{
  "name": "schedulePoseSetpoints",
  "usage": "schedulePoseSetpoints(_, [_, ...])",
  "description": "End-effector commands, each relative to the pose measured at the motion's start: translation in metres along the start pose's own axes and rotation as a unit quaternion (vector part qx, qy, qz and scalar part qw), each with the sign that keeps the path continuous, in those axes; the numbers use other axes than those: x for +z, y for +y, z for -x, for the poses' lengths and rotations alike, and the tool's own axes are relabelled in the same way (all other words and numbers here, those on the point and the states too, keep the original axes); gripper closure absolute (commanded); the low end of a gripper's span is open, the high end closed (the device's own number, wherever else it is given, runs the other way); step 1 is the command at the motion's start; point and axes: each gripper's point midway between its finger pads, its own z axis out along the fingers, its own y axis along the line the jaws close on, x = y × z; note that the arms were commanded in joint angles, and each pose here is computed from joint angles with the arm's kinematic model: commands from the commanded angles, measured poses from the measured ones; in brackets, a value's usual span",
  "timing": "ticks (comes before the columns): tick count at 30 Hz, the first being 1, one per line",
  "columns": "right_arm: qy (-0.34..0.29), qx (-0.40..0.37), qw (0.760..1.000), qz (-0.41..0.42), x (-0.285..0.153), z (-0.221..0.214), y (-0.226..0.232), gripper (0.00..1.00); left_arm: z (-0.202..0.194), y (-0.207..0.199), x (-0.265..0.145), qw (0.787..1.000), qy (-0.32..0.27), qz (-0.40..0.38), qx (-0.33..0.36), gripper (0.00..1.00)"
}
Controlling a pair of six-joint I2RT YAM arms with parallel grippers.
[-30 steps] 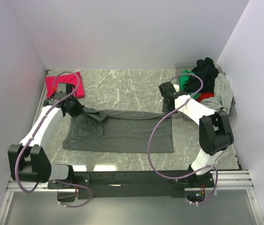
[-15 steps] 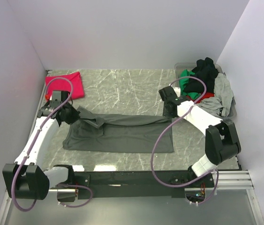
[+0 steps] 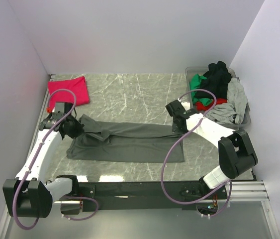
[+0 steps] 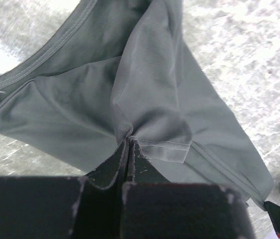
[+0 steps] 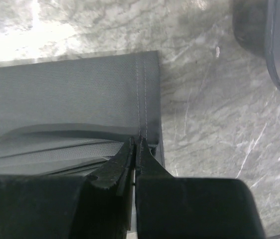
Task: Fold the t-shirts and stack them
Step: Fold the tshirt
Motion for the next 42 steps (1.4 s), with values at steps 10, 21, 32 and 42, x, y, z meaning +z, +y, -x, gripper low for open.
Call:
schedulePoseSetpoints(10, [-0.033,0.0,0.999,-0.014,-0.026,0.004,0.004,0.48,-0.016,0.027,0.016,0.999,0.035,0.03,0.008,0.79])
schedulePoseSetpoints(21, [-0.097,-0.082,0.976,0.179,-0.101,0.041,0.137,0.51,-0.009,0.048,0.027,0.998,0.043,0.032,0.014,0.44])
schedulePoseSetpoints(32, [-0.031,-0.193,0.898,0.393,-0.151,-0.025,0.336,0.57,-0.022,0.054,0.062,0.995,0.093,0.014,0.013,0.59])
schedulePoseSetpoints(42, [0.002,-0.233,0.897,0.376,-0.125,-0.08,0.376,0.57,-0.035,0.055,0.075,0.992,0.127,0.008,0.011,0.62])
